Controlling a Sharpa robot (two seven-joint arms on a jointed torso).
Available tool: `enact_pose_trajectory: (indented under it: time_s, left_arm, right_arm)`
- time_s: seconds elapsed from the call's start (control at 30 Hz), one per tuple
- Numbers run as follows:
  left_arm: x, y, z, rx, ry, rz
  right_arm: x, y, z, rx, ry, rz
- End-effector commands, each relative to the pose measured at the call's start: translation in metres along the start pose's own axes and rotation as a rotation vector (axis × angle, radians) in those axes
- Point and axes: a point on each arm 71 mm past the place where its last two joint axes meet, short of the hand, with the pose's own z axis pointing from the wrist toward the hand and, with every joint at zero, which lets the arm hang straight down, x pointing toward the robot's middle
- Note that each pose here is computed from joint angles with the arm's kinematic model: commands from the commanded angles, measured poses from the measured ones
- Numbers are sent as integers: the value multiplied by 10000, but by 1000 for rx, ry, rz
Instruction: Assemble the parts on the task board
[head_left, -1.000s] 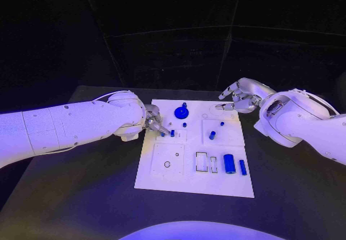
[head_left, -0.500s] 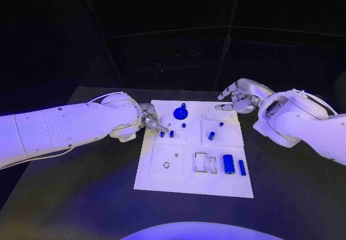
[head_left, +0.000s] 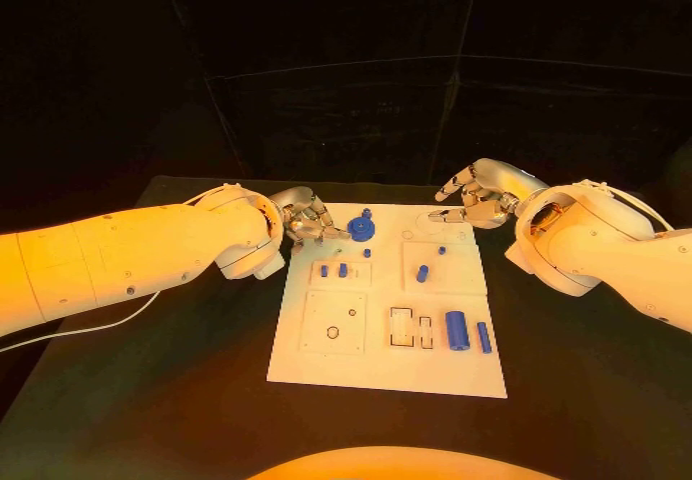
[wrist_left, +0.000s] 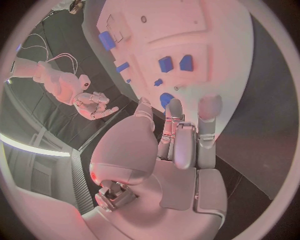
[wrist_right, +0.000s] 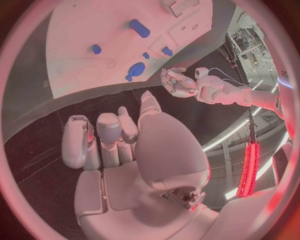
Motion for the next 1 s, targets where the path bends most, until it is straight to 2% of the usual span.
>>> enact_pose_trajectory:
  time_s: [0.03, 0.17, 0.27, 0.47, 0.67, 1.0]
  left_arm:
    - [-37, -229, 23, 245, -85, -73]
    - [32, -348, 77, 359, -88, 8]
    - [94, -405, 137, 414, -86, 111]
    - [232, -462, 260, 467, -61, 299]
    - [373, -490, 348, 467, -3, 442]
    - [434, -465, 417, 395, 38, 529]
  right_arm:
    - [-19, 12, 4, -12, -15, -4]
    - [-16, 15, 12, -12, -14, -4]
    - [-11, 24, 18, -15, -13, -4]
    - [2, 47, 30, -21, -9, -4]
    - [13, 68, 38, -26, -5, -4]
    - [14, 68, 38, -27, -4, -4]
